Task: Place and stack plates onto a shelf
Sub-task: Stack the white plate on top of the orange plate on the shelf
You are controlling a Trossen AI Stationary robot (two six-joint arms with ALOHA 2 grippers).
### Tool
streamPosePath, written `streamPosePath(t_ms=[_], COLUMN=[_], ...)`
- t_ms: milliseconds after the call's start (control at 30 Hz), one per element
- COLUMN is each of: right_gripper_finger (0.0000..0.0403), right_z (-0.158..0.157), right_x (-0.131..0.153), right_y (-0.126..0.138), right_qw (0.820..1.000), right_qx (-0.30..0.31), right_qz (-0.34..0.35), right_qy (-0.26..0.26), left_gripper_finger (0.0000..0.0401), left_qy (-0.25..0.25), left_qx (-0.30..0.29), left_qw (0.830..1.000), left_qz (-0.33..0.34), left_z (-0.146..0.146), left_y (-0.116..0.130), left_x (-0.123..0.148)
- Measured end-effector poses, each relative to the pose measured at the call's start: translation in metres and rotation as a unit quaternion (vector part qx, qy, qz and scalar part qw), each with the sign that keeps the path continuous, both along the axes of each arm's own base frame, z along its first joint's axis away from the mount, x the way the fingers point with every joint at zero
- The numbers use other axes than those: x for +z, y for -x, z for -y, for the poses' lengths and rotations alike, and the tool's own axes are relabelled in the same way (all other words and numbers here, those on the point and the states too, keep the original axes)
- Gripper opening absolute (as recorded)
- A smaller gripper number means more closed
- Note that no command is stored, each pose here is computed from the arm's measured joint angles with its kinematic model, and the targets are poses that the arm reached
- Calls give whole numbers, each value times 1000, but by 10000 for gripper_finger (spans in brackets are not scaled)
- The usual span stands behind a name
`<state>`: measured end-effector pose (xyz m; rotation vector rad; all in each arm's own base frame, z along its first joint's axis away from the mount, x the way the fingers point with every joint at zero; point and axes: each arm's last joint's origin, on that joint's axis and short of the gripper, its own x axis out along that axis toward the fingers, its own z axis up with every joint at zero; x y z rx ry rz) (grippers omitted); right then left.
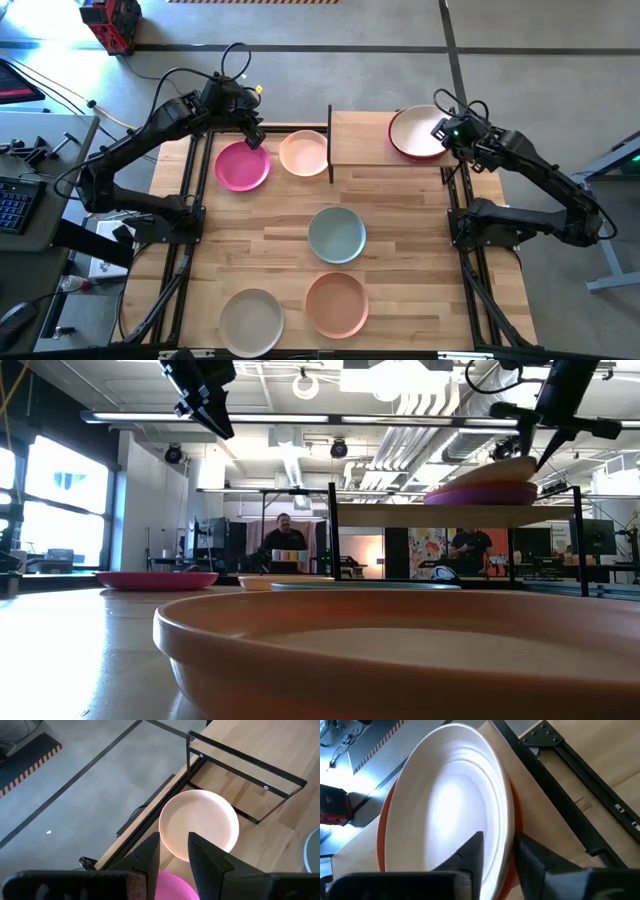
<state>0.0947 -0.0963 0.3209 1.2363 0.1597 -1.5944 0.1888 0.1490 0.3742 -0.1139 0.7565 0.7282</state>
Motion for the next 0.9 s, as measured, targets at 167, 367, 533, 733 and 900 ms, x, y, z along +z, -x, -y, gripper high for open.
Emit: streamPosePath(t_ms=[167,367,533,733,900], right_gripper_finger=[115,124,124,124,124], right_z=[0,-5,-9,-5,1], right_x=[1,4,6,4,-2], right_y=[0,6,10,4,-5], right_qw=[1000,1000,1000,999,998], right_qx=[5,12,20,31,62], right_qz=[2,4,20,9,-14], right_qy=[2,11,13,3,-22], left_gripper_finger=[90,90,90,90,90], left_qy=[0,0,0,0,0], left_qx=[0,0,0,0,0], left_qw=[1000,1000,1000,1000,1000], left_qz=[0,0,0,0,0], left_z=[0,0,0,0,0], left_y=[0,0,0,0,0], left_x=[0,0,0,0,0])
